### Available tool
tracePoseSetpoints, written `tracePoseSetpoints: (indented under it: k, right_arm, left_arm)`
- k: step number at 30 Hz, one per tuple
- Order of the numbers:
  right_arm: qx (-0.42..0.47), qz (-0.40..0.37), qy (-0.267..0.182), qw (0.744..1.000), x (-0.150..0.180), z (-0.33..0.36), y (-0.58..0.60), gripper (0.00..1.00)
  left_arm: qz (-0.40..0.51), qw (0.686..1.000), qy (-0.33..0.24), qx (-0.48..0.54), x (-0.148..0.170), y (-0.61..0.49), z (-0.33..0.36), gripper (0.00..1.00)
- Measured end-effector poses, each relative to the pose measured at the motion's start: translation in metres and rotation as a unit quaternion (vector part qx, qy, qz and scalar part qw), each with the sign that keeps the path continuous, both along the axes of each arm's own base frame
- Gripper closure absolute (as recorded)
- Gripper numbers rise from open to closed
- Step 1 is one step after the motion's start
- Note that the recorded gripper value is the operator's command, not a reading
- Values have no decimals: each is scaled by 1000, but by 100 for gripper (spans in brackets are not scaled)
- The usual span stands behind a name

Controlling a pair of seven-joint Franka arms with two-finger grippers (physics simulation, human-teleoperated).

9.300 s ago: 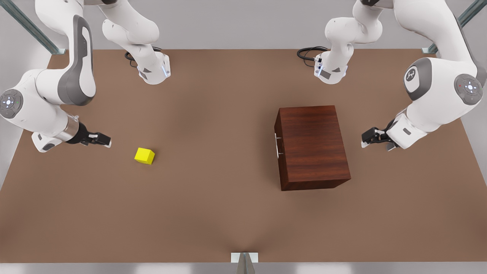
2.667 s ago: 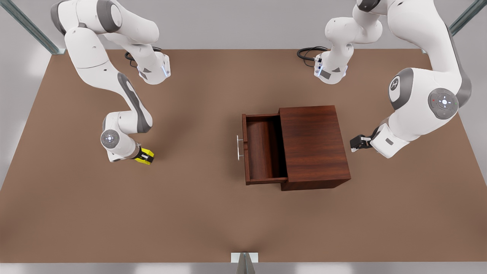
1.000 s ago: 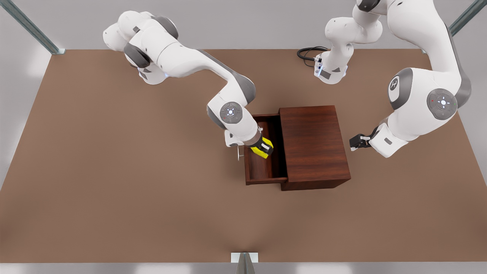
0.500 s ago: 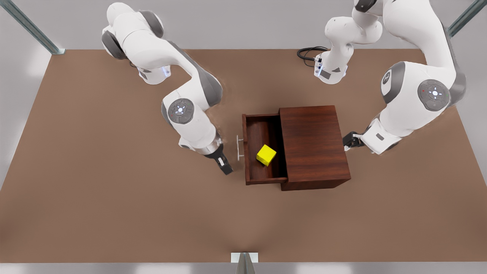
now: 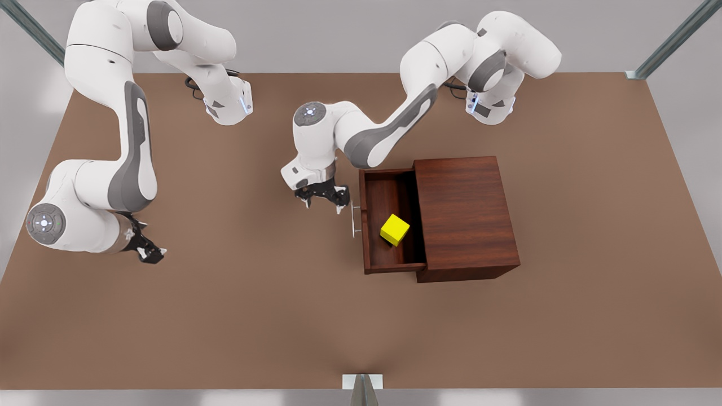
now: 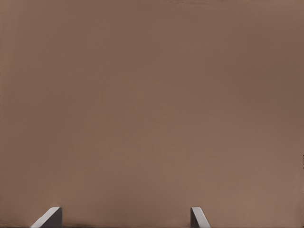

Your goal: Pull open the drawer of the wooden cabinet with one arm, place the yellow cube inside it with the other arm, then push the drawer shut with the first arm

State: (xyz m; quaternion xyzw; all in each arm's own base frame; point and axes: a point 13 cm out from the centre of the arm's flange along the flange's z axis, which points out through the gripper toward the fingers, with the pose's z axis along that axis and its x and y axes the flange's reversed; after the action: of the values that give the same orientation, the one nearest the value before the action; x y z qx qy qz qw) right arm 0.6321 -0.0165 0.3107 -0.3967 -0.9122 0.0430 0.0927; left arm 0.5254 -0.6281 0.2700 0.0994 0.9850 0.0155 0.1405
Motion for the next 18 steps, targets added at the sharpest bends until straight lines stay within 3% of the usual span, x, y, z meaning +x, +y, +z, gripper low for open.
tracePoseSetpoints:
  k: [7,18]
  right_arm:
    - [27,123,3,992,-1,0,1,0]
    - [51,239,7,970,-2,-3,1,0]
  left_arm:
    - [118,992,-34,-37,30,2,-49,0]
    - [197,980,-31,-12,24,22,-94,0]
